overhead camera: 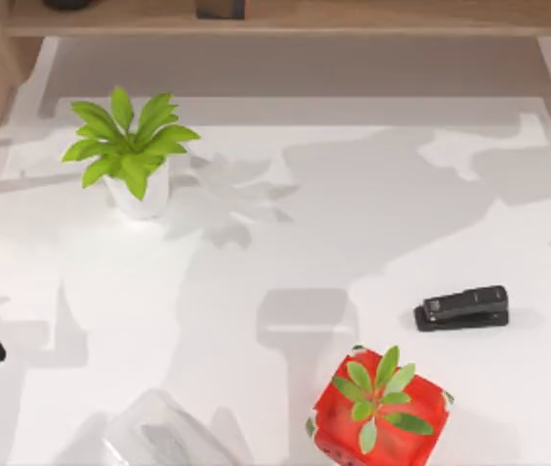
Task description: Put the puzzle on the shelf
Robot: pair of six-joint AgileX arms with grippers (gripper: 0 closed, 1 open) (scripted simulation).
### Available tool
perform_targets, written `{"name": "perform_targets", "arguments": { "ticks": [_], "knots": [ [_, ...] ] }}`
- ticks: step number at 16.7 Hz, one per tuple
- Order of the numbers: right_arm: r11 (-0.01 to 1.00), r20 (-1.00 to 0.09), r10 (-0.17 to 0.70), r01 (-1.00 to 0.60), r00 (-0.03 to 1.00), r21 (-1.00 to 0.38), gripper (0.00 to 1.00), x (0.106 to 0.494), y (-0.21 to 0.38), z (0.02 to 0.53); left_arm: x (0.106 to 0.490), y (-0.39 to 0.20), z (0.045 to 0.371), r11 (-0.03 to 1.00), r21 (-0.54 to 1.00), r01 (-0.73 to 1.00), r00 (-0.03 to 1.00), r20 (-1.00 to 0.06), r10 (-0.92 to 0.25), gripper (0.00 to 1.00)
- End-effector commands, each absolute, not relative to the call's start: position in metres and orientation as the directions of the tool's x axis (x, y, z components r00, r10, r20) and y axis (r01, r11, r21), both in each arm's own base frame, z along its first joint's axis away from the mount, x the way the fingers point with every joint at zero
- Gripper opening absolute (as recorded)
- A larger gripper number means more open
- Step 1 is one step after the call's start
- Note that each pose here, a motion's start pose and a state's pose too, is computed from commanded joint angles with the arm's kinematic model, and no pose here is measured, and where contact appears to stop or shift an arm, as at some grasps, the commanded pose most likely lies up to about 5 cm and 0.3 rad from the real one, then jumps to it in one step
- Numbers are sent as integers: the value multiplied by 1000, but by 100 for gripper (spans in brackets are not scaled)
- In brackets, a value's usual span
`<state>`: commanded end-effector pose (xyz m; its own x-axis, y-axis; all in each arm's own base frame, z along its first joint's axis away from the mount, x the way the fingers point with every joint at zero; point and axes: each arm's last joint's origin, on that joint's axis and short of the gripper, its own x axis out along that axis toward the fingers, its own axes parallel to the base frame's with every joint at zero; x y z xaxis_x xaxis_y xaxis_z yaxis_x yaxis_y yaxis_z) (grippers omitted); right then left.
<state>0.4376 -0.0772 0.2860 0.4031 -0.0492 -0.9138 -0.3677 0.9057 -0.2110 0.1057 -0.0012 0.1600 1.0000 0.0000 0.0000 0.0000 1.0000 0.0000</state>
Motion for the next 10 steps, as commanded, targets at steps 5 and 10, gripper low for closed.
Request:
{"name": "perform_targets", "arguments": {
  "ticks": [5,10],
  "knots": [
    [792,-869,12,-535,494,-293,0,418,41,223,106,-1,160,1000,0,0,1000,0,0,100],
    [742,-678,150,-535,719,-404,0,388,136,159,106,-1,160,1000,0,0,1000,0,0,100]
  ]
}}
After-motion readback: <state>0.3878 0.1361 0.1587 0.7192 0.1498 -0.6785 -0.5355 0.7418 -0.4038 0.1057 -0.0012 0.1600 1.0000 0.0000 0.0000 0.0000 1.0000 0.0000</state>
